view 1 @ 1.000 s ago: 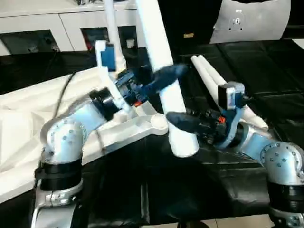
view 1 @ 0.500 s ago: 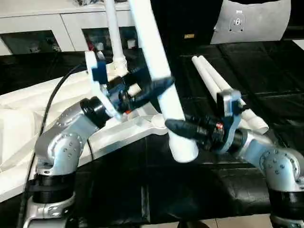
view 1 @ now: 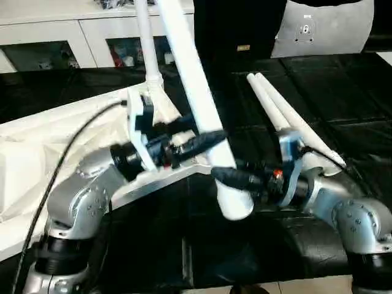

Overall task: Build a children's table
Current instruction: Insert table leg to table base

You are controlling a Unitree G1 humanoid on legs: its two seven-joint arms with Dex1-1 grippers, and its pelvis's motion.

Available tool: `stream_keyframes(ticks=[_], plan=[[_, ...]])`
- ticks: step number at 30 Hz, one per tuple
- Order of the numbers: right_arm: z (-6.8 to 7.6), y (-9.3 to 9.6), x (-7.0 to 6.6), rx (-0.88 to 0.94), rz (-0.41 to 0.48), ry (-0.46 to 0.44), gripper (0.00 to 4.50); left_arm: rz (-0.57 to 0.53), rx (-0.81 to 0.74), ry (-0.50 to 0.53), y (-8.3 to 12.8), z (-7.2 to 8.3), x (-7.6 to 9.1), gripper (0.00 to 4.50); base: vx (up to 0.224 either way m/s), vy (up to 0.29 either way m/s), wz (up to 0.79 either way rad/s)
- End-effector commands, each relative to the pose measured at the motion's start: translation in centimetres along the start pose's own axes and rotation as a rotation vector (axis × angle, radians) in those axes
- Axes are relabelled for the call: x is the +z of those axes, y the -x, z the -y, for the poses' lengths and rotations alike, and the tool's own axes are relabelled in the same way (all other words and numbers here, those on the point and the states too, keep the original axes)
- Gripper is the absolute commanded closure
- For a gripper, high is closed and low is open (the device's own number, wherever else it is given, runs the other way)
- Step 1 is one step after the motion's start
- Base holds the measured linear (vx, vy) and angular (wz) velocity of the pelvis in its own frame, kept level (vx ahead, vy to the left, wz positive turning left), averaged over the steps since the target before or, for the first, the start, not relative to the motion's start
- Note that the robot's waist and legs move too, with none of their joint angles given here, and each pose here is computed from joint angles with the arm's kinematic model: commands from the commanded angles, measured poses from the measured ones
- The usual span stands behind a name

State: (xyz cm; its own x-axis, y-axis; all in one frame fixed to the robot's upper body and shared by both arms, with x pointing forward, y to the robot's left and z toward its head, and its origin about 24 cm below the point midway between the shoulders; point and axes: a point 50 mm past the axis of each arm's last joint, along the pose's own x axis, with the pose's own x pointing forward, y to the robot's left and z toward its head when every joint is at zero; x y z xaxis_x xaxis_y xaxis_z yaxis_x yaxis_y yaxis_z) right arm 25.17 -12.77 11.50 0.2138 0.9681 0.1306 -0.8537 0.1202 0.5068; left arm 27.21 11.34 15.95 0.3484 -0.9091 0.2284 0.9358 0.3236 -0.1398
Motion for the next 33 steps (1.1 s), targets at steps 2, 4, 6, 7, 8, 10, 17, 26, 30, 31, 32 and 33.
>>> stream_keyframes(ticks=[2, 4, 6, 7, 8, 10, 17, 26, 30, 31, 32, 33], plan=[[-1.2, -0.9, 0.6, 0.100, 0.003, 0.059, 2.59, -0.040, -0.018, 0.045, -0.2, 0.4, -1.0, 1.89, 0.000, 0.000, 0.00], [-1.2, -1.0, 0.5, 0.101, -0.001, 0.061, 2.59, -0.032, -0.026, 0.062, -0.3, 0.6, -1.0, 1.99, 0.000, 0.000, 0.00], [-1.2, -1.0, 0.4, 0.100, -0.006, 0.064, 2.59, -0.010, -0.043, 0.101, -0.5, 0.9, -1.0, 2.05, 0.000, 0.000, 0.00], [-1.1, -1.0, 0.4, 0.099, -0.007, 0.066, 2.59, -0.007, -0.052, 0.113, -0.6, 1.1, -1.0, 2.09, 0.000, 0.000, 0.00], [-1.1, -1.0, 0.4, 0.098, -0.011, 0.069, 2.59, 0.002, -0.071, 0.140, -0.7, 1.4, -1.0, 2.09, 0.000, 0.000, 0.00], [-1.0, -1.0, 0.3, 0.095, -0.020, 0.076, 2.59, 0.016, -0.090, 0.182, -0.8, 1.8, -1.1, 2.21, 0.000, 0.000, 0.00], [-0.7, -1.1, 0.1, 0.084, -0.046, 0.096, 2.59, -0.009, -0.106, 0.217, -1.1, 2.4, -1.7, 2.48, 0.000, 0.000, 0.00], [0.1, -1.5, -0.4, 0.019, -0.082, 0.178, 2.59, -0.123, -0.084, 0.223, -0.4, 2.5, -2.9, 2.54, 0.000, 0.000, 0.00], [0.8, -1.8, -0.5, -0.047, -0.081, 0.249, 2.59, -0.156, -0.049, 0.171, 0.1, 1.9, -2.9, 2.56, 0.000, 0.000, 0.00], [0.9, -1.8, -0.5, -0.058, -0.081, 0.260, 2.59, -0.158, -0.044, 0.165, 0.1, 1.8, -2.9, 2.58, 0.000, 0.000, 0.00], [1.3, -2.0, -0.4, -0.099, -0.077, 0.311, 2.59, -0.155, -0.026, 0.150, 0.3, 1.5, -2.7, 2.59, 0.000, 0.000, 0.00], [1.5, -2.0, -0.4, -0.120, -0.068, 0.329, 2.59, -0.147, -0.014, 0.142, 0.4, 1.4, -2.5, 2.60, 0.000, 0.000, 0.00]])
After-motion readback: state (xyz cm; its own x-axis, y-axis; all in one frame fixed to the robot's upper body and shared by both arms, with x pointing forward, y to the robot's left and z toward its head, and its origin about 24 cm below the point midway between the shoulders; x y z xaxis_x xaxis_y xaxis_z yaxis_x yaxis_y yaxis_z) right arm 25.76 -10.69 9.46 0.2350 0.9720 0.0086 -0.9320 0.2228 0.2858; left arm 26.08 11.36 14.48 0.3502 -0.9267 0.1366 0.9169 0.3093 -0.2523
